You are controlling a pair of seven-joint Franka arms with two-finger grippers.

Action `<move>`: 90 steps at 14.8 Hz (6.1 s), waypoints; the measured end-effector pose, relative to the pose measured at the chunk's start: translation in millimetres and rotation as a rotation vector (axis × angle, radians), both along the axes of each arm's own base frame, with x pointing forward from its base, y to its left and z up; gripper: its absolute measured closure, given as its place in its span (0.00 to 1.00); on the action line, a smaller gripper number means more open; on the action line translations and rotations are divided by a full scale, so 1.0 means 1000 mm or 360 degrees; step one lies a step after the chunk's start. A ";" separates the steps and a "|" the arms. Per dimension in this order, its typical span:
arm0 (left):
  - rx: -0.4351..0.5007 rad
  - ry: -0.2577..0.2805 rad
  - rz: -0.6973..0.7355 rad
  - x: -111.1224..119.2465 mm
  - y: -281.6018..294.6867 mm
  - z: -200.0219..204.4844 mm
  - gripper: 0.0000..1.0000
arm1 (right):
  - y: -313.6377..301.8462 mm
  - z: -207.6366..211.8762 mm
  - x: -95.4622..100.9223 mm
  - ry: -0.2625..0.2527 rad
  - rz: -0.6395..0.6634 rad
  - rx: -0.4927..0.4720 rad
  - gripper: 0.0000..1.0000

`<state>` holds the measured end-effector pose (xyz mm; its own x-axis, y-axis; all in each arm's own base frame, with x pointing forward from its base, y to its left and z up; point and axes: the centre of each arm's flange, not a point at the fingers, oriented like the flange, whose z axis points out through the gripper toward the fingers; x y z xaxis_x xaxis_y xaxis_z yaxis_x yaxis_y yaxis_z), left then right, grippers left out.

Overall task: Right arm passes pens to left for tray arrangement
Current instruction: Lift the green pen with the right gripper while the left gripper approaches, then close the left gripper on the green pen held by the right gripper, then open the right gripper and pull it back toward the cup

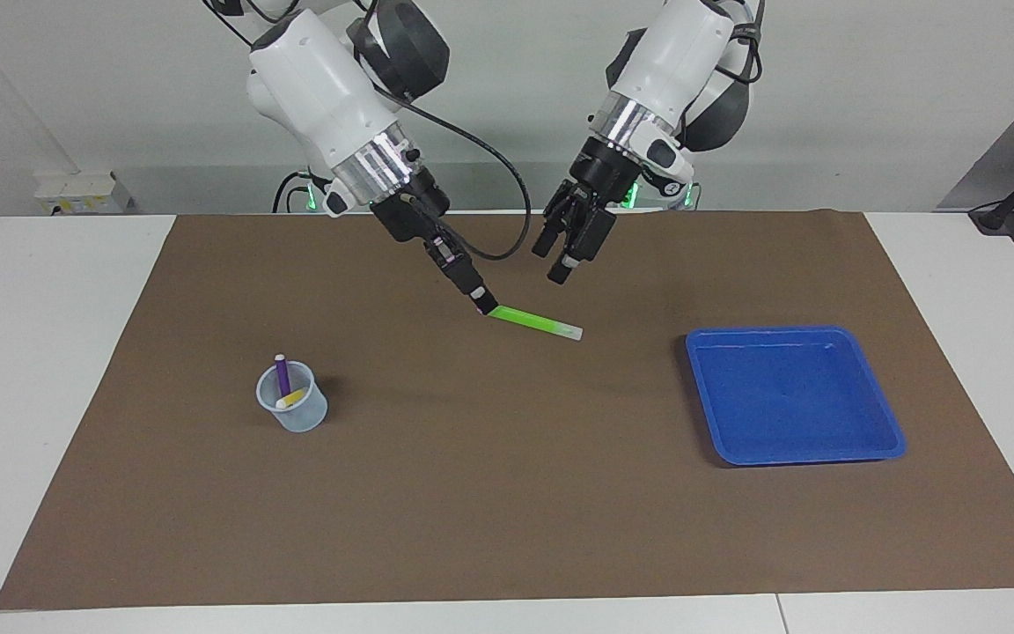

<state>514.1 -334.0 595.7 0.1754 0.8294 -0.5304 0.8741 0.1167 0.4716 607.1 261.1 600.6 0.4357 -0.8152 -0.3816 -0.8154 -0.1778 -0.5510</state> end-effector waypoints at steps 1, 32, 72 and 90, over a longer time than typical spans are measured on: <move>-0.0026 0.0008 0.0030 0.006 -0.002 0.000 0.00 | 0.001 -0.002 0.000 0.0009 -0.0001 0.0005 0.82; 0.0140 0.0006 -0.0005 0.039 -0.009 -0.026 0.40 | 0.011 -0.006 -0.006 0.0026 0.0023 0.0005 0.82; 0.0162 -0.0034 -0.0023 0.036 -0.006 -0.019 0.74 | 0.013 -0.010 -0.008 0.0042 0.0023 0.0002 0.82; 0.0201 -0.0056 -0.0035 0.037 -0.005 -0.017 0.82 | 0.005 -0.012 -0.005 0.0070 0.0006 -0.0005 0.00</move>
<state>551.1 -339.0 578.3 0.2113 0.8849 -0.4152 0.8583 0.0353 0.5119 602.0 265.6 588.7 0.4215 -0.8148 -0.3980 -0.8381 -0.1825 -0.5140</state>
